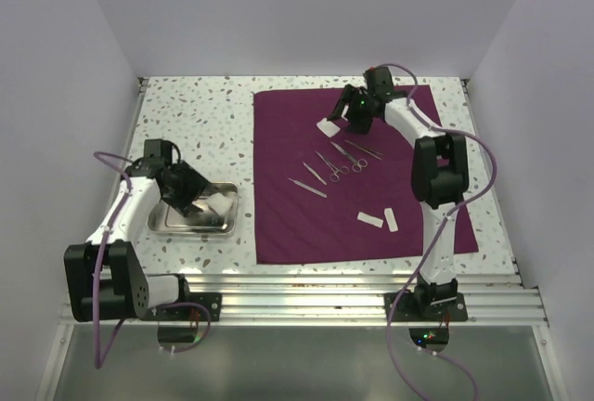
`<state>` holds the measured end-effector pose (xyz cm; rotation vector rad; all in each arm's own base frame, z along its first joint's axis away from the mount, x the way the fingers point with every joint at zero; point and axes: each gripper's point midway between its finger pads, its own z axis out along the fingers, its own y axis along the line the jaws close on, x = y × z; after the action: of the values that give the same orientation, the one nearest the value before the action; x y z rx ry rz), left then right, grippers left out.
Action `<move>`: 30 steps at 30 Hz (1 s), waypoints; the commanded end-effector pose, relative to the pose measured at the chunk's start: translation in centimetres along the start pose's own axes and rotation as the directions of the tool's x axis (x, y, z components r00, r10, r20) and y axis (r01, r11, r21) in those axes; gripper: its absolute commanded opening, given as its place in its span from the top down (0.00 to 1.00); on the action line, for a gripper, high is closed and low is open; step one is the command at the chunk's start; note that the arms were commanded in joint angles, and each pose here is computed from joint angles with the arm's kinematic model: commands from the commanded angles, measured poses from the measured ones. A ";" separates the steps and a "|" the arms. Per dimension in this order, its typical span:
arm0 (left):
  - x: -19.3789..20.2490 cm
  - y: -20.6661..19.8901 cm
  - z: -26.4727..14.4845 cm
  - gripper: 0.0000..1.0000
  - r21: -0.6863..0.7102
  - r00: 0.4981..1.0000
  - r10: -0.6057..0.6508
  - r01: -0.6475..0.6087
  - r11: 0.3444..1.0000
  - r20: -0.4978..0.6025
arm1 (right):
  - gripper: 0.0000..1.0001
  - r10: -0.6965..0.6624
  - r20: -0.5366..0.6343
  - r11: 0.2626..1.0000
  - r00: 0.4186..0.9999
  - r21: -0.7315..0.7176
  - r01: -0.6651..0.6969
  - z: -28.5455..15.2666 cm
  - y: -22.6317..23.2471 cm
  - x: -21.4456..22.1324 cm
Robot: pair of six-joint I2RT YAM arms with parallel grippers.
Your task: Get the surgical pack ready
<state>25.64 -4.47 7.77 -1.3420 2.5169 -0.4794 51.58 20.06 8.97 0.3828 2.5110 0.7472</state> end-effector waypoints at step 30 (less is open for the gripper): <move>1.9 -9.3 -5.5 0.39 0.297 0.843 0.518 -0.537 0.790 0.147 | 0.55 -0.037 -0.014 0.998 0.999 -0.053 0.037 7.8 -2.8 -1.5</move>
<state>28.19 -9.58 14.34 -0.5525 2.5358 -0.6472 56.03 19.81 3.49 0.3120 2.5006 0.7909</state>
